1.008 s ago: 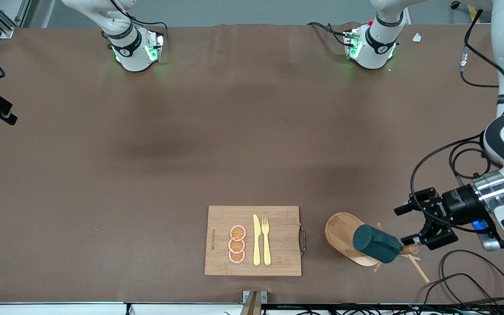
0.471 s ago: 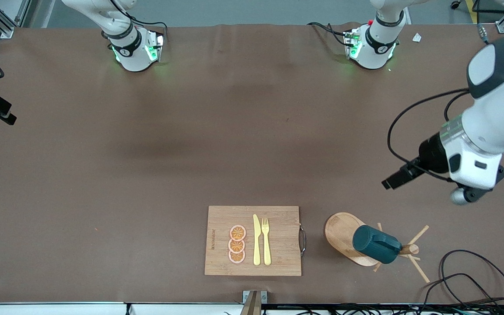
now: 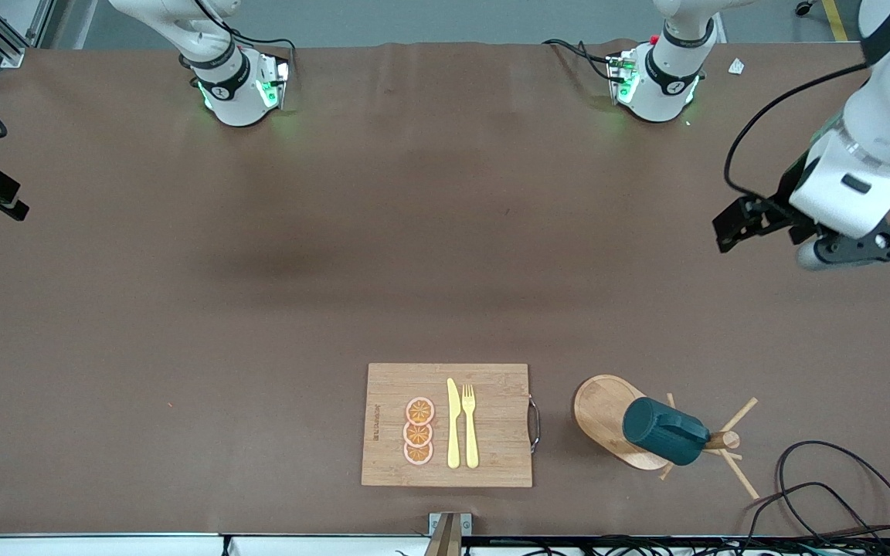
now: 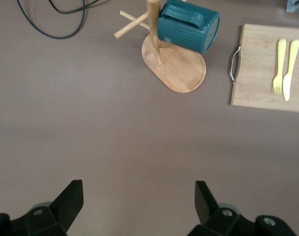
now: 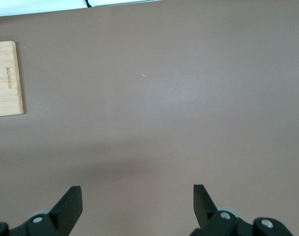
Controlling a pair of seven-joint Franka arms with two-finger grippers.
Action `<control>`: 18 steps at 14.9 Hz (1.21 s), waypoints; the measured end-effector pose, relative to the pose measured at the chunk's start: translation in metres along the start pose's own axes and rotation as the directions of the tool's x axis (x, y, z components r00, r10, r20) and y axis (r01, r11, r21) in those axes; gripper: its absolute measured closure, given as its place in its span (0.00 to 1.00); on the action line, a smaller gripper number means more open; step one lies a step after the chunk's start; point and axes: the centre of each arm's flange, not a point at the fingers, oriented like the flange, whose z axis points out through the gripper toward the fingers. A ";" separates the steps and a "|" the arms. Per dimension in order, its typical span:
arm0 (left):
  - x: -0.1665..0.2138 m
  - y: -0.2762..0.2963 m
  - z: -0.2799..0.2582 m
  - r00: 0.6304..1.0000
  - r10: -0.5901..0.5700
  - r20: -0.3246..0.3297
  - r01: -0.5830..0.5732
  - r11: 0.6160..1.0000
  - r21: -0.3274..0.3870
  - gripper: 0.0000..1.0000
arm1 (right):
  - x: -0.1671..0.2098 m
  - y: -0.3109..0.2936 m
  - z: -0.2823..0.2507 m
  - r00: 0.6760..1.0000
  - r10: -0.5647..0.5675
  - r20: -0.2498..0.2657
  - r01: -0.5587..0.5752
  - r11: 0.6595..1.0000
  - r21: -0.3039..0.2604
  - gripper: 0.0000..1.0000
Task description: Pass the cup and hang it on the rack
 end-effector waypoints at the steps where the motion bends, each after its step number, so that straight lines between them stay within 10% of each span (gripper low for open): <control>1: -0.006 -0.002 -0.006 1.000 0.017 0.008 -0.017 1.000 0.018 0.00 | 0.000 0.000 0.000 1.000 0.000 0.000 0.000 1.000 0.000 0.00; 18: -0.057 -0.050 -0.008 0.992 0.073 0.102 -0.072 0.997 -0.019 0.00 | 0.000 0.000 0.000 1.000 0.000 0.000 0.000 1.000 0.000 0.00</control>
